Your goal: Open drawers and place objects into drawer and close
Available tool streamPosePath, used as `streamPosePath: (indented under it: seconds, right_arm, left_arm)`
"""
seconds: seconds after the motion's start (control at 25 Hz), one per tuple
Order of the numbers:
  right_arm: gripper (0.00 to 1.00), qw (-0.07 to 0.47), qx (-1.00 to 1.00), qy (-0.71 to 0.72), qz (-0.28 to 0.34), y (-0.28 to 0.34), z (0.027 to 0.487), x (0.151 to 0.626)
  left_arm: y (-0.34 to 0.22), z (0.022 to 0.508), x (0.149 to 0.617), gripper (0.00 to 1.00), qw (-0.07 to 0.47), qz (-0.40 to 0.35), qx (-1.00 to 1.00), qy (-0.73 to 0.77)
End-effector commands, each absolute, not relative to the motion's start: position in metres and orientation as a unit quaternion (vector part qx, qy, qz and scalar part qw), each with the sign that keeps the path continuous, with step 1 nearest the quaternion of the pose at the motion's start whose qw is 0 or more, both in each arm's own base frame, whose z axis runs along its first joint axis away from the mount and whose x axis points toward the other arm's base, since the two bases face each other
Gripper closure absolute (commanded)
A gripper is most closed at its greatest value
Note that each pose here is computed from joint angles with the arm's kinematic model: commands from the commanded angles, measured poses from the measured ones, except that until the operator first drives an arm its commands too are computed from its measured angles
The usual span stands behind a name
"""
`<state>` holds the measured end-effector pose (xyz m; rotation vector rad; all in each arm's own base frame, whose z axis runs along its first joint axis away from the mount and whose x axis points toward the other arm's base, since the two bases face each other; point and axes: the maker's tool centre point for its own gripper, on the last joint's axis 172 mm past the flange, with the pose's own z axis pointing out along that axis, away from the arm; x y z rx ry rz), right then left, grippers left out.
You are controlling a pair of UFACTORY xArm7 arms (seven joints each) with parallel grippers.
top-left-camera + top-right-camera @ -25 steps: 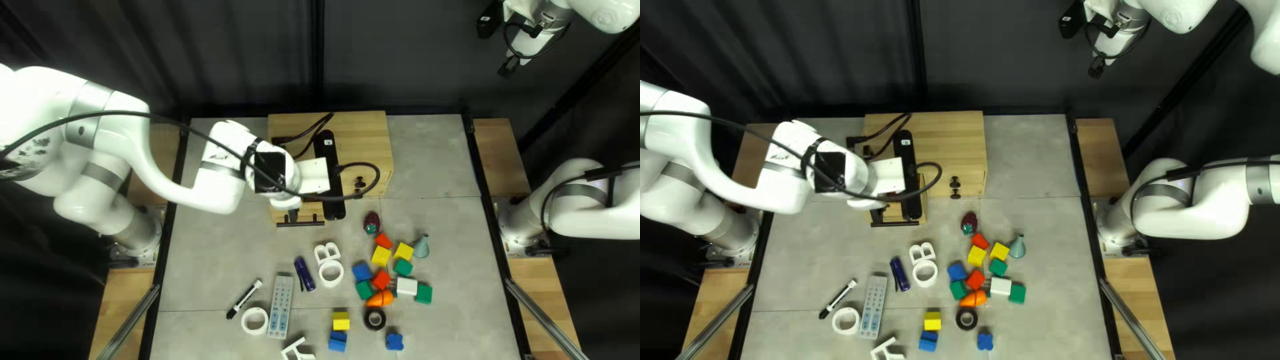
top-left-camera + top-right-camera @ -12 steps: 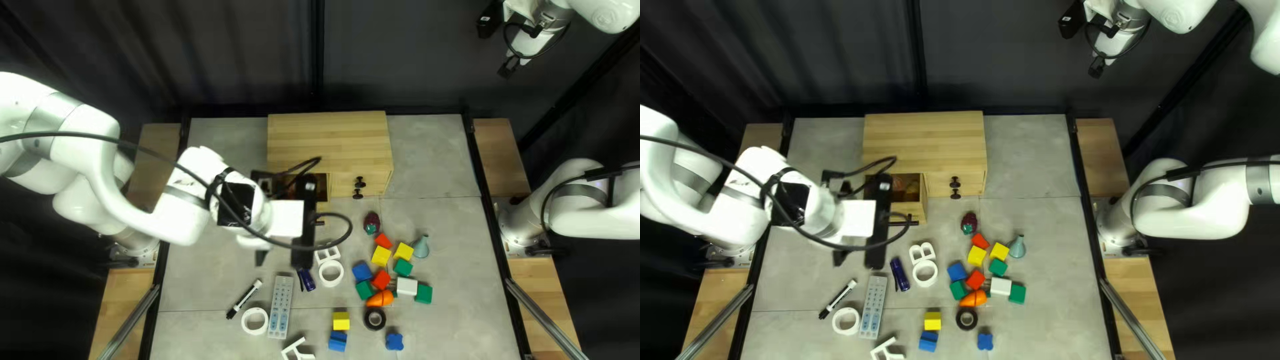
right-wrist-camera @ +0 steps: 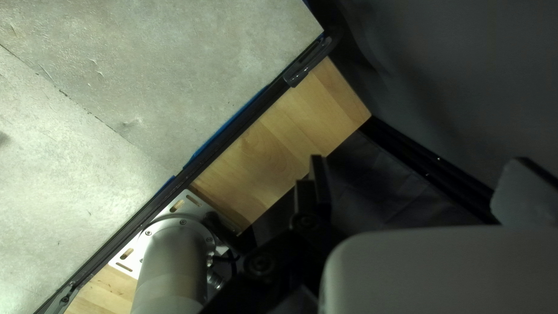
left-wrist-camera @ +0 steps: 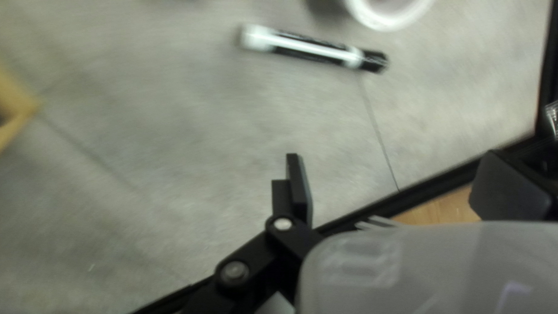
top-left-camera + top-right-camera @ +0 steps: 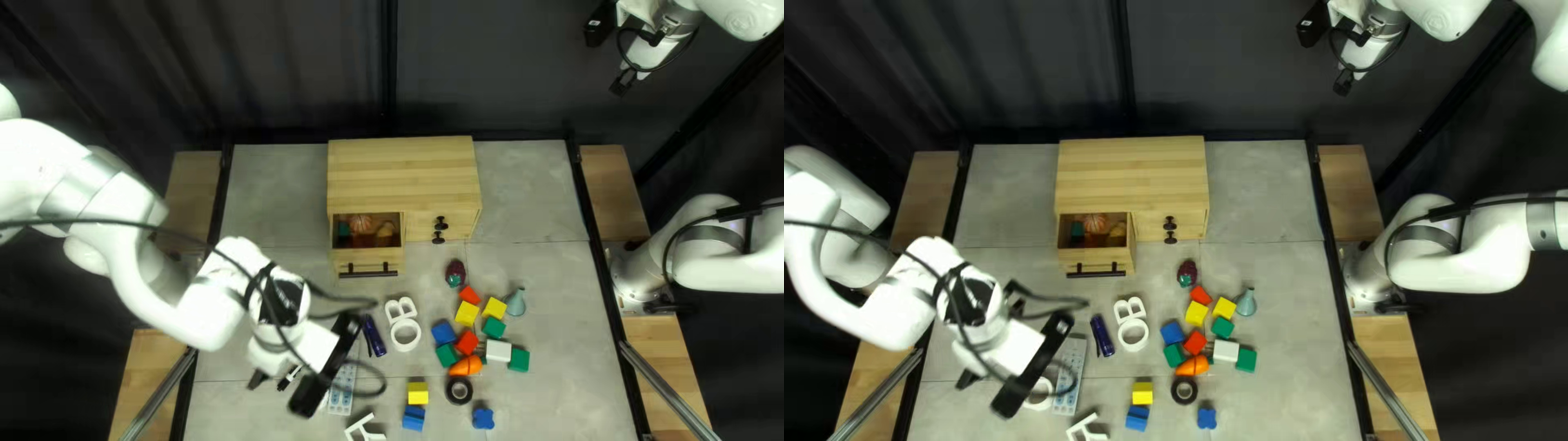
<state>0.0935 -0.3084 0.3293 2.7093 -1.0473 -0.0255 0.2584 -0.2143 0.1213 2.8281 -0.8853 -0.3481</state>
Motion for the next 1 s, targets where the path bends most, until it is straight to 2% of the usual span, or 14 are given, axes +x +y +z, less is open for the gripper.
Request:
streamPosePath:
  seconds: [0.04,0.48,0.72,1.0]
  right_arm:
    - [0.0,0.118,0.926,-0.358,-0.009,-0.308,0.329,0.094]
    - [0.0,0.118,0.926,-0.358,-0.009,-0.308,0.329,0.094]
    - [0.0,0.118,0.926,-0.358,-0.009,-0.308,0.329,0.094]
    - [0.0,0.118,0.926,-0.358,-0.009,-0.308,0.329,0.094]
  left_arm:
    - [-0.236,0.108,0.247,0.0,0.075,-0.115,0.941,-0.31]
    - [-0.281,0.134,0.219,0.0,0.009,-0.09,0.964,-0.25]
    - [-0.305,0.131,0.207,0.0,-0.005,-0.076,0.969,-0.235]
    - [-0.305,0.131,0.207,0.0,-0.005,-0.076,0.969,-0.235]
